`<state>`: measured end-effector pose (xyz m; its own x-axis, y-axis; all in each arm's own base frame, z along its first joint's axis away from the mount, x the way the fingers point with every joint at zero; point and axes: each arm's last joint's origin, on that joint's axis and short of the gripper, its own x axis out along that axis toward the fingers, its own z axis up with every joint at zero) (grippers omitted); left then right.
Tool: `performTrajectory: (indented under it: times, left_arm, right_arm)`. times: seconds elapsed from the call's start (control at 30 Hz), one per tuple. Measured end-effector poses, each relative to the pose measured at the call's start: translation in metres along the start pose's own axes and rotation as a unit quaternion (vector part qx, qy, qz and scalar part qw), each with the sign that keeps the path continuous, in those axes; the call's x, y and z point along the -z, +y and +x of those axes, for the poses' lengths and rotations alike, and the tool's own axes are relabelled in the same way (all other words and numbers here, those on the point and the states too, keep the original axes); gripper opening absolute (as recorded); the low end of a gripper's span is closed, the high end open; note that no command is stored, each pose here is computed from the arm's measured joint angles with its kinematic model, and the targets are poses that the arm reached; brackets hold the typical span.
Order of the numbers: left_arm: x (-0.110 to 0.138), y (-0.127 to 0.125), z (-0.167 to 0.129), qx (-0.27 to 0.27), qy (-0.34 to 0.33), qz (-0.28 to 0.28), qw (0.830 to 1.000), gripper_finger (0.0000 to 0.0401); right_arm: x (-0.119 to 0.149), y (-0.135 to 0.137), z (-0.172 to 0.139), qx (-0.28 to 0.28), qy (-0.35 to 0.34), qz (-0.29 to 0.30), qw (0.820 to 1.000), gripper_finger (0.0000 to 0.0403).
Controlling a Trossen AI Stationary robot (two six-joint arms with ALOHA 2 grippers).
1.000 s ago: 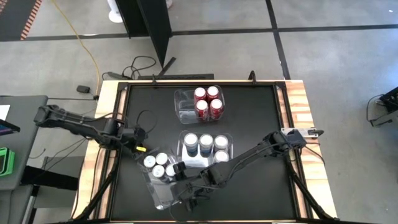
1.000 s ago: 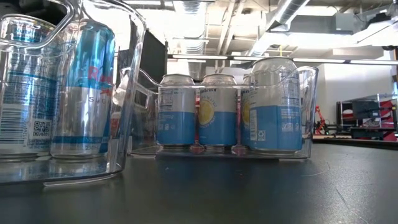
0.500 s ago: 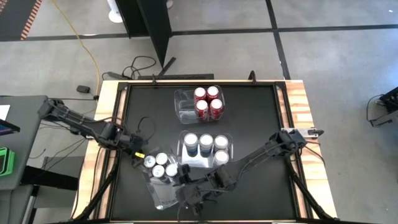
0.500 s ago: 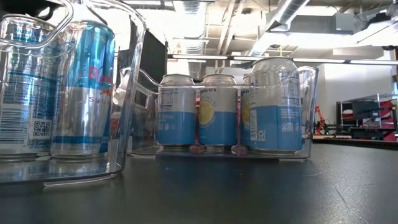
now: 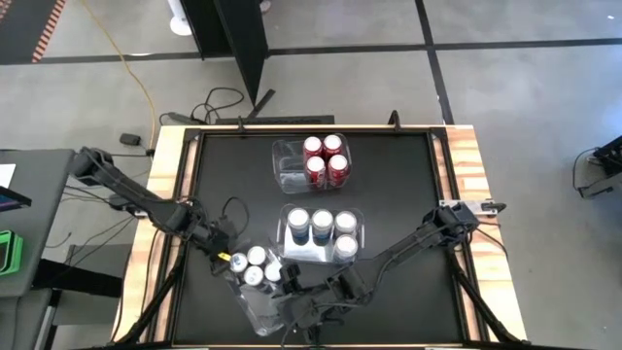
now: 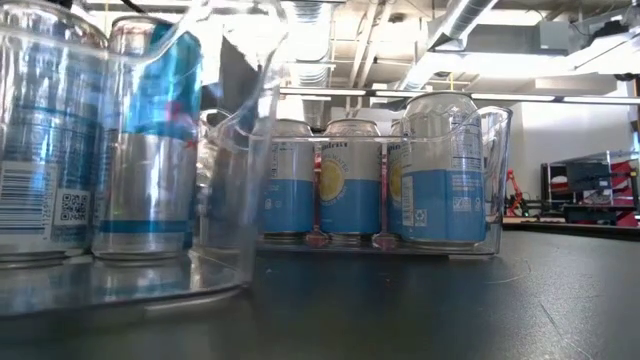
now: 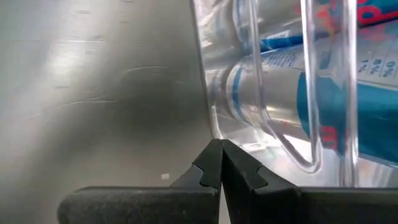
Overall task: Sort soda cans
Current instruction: Move the middle left transparent bin to the bottom of the table
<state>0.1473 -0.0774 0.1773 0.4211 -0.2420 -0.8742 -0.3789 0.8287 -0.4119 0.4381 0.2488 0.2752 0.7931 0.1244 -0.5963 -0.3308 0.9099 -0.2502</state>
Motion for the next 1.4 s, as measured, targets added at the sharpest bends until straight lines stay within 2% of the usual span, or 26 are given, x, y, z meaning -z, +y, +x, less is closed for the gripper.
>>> performTrajectory:
  times: [0.33, 0.7, 0.83, 1.03, 1.2, 1.4]
  left_arm:
    - [0.005, -0.023, 0.019, 0.031, -0.016, -0.002, 0.999, 0.0000]
    - [0.009, -0.025, 0.020, 0.029, -0.024, -0.006, 0.999, 0.0000]
    - [0.009, -0.025, 0.020, 0.027, -0.025, -0.006, 0.999, 0.0000]
    - [0.009, -0.025, 0.020, 0.026, -0.028, -0.006, 0.999, 0.0000]
    - [0.009, -0.025, 0.020, 0.026, -0.029, -0.006, 0.999, 0.0000]
    - [0.008, -0.026, 0.020, 0.031, -0.032, -0.007, 0.999, 0.0000]
  right_arm:
    - [-0.002, 0.029, -0.009, -0.024, -0.005, -0.002, 1.000, 0.0219]
    - [0.005, 0.059, -0.021, -0.043, 0.031, 0.044, 0.998, 0.0213]
    - [0.013, 0.073, -0.024, -0.034, 0.050, 0.054, 0.997, 0.0164]
    - [0.017, 0.094, -0.027, -0.034, 0.052, 0.061, 0.996, 0.0020]
    - [0.032, 0.112, -0.003, -0.023, 0.059, 0.069, 0.996, 0.0011]
    - [0.043, 0.116, 0.018, 0.034, 0.048, 0.082, 0.995, 0.0003]
